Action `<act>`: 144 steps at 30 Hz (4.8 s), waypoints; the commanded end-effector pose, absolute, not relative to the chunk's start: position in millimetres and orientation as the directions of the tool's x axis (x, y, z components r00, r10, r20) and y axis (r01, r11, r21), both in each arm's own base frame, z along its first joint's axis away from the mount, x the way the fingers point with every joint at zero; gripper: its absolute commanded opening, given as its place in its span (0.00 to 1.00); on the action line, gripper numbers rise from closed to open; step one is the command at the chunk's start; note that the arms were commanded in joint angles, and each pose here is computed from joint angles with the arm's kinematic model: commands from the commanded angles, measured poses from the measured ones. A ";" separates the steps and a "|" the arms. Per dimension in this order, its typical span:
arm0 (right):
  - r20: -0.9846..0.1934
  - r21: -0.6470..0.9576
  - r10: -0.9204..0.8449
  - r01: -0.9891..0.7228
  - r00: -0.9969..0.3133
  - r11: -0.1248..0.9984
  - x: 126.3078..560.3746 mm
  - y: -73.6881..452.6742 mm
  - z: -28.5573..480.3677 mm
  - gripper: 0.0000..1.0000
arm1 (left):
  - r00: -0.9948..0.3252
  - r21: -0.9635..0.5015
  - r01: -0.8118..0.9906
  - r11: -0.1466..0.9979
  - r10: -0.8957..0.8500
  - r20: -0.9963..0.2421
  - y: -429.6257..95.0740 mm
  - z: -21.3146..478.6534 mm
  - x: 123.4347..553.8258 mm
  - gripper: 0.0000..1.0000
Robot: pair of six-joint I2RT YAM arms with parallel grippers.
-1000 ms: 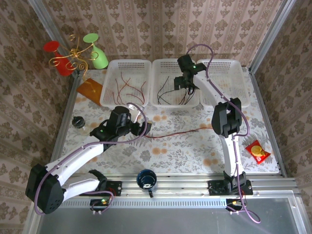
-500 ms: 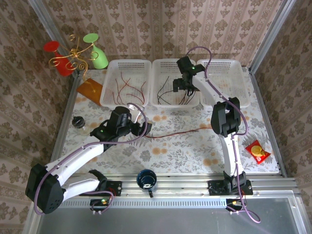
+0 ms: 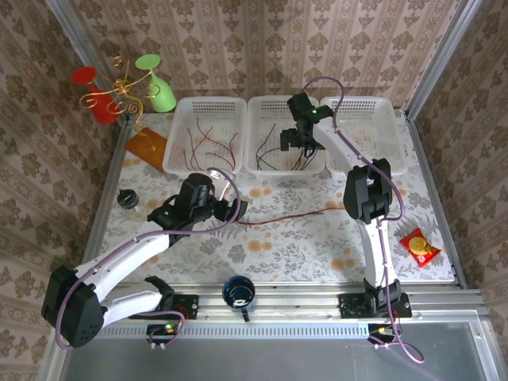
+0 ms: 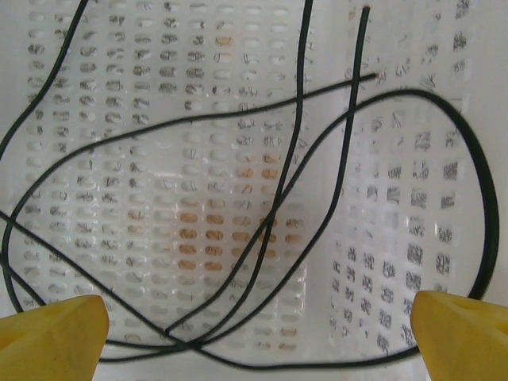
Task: Untangle the cables
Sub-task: Place the cable in the container, then untie the cable.
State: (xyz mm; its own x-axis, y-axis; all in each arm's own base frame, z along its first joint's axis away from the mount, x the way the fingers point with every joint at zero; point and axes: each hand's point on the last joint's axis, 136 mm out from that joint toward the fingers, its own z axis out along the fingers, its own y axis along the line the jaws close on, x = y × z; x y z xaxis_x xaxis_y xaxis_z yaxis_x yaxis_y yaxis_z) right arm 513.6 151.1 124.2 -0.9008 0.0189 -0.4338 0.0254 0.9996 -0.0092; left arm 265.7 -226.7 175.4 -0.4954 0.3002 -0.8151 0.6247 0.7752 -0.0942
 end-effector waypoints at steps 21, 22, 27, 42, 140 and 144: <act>-0.441 0.084 0.505 0.526 -0.742 0.846 313.7 33.1 166.7 0.98 | -0.443 -0.052 0.707 0.705 0.385 -0.810 -256.1 167.7 258.1 0.91; -0.435 0.098 0.537 0.555 -0.722 0.826 306.1 30.8 161.9 0.96 | -0.439 -0.048 0.715 0.697 0.395 -0.807 -258.8 166.6 257.2 0.91; -0.395 0.137 0.671 0.682 -0.627 0.718 287.0 25.6 130.5 0.90 | -0.401 -0.022 0.749 0.662 0.427 -0.811 -270.1 166.0 253.9 0.91; -0.195 0.218 0.859 0.833 -0.474 0.509 303.5 55.0 43.5 0.70 | -0.326 0.017 0.813 0.583 0.478 -0.816 -289.5 165.0 244.6 0.92; -0.295 0.891 0.825 0.172 -0.483 0.419 339.7 125.2 248.9 0.00 | -0.397 -0.323 0.904 0.280 0.271 -0.877 -466.3 208.2 262.6 0.58; -0.300 0.890 0.827 0.171 -0.476 0.422 338.0 123.2 250.0 0.00 | -0.409 -0.327 0.893 0.309 0.255 -0.876 -466.4 206.4 271.0 0.22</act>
